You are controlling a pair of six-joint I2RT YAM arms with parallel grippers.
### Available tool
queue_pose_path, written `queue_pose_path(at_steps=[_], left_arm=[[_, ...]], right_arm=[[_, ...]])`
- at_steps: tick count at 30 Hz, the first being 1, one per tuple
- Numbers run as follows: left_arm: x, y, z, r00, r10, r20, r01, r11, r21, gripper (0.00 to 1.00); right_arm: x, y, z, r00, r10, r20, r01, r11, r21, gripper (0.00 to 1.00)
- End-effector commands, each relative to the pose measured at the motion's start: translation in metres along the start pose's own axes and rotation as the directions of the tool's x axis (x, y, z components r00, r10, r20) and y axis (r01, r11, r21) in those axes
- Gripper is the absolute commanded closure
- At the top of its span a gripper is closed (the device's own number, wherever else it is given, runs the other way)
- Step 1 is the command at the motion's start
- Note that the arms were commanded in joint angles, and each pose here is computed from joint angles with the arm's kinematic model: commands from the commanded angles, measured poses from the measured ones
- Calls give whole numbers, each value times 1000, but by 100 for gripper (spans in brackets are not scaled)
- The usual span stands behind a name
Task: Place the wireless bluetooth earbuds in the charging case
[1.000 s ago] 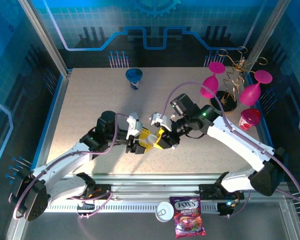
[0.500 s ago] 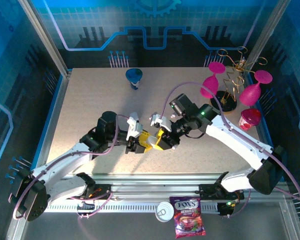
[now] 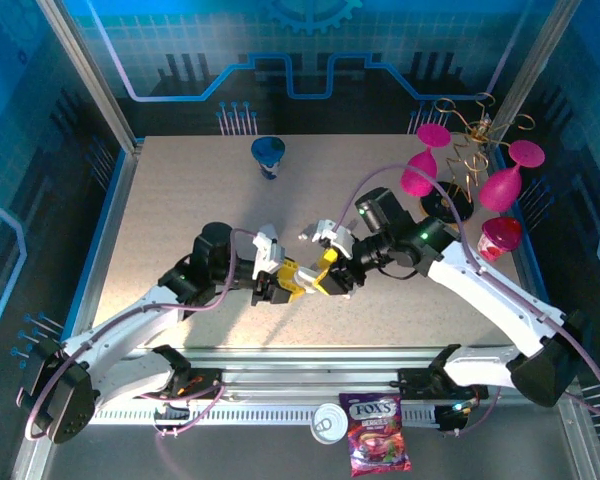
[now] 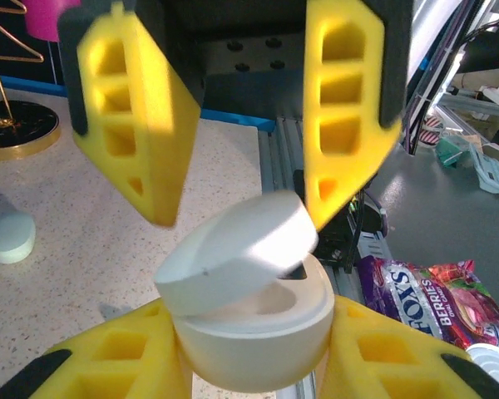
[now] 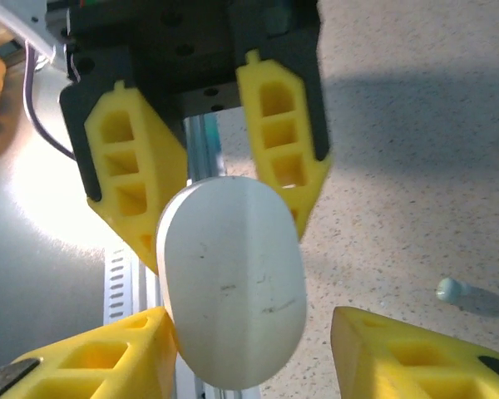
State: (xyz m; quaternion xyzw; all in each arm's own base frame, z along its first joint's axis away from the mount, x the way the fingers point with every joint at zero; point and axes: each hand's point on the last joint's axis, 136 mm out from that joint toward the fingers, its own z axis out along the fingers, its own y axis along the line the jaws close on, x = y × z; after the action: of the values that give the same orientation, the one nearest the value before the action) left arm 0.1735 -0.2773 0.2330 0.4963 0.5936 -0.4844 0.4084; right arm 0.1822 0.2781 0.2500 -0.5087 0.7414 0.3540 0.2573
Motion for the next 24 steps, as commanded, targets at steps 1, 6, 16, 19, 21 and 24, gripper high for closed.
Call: queue_pose_path(at_steps=[1, 6, 16, 19, 21, 24], left_arm=[[-9, -25, -1, 996, 79, 45, -83, 991, 103, 73], [-10, -21, 0, 994, 91, 57, -95, 991, 89, 73], [-14, -7, 3, 990, 99, 96, -102, 994, 26, 73], [-15, 1, 3, 986, 116, 117, -114, 993, -21, 72], [-15, 9, 2, 983, 126, 133, -118, 991, -65, 72], [-16, 18, -1, 978, 133, 162, -116, 987, -114, 73]], right_arm=[[-10, -28, -6, 998, 7, 60, -15, 992, 122, 47], [-13, -32, -11, 996, 16, 89, -28, 990, 138, 43], [-20, -8, -18, 986, -30, 165, 21, 998, 54, 35], [-27, -8, -29, 973, -49, 227, 30, 996, 90, 24], [-32, -11, -38, 957, -49, 285, 18, 994, 112, 16], [-38, -18, -55, 922, -38, 385, -22, 988, 151, 4]])
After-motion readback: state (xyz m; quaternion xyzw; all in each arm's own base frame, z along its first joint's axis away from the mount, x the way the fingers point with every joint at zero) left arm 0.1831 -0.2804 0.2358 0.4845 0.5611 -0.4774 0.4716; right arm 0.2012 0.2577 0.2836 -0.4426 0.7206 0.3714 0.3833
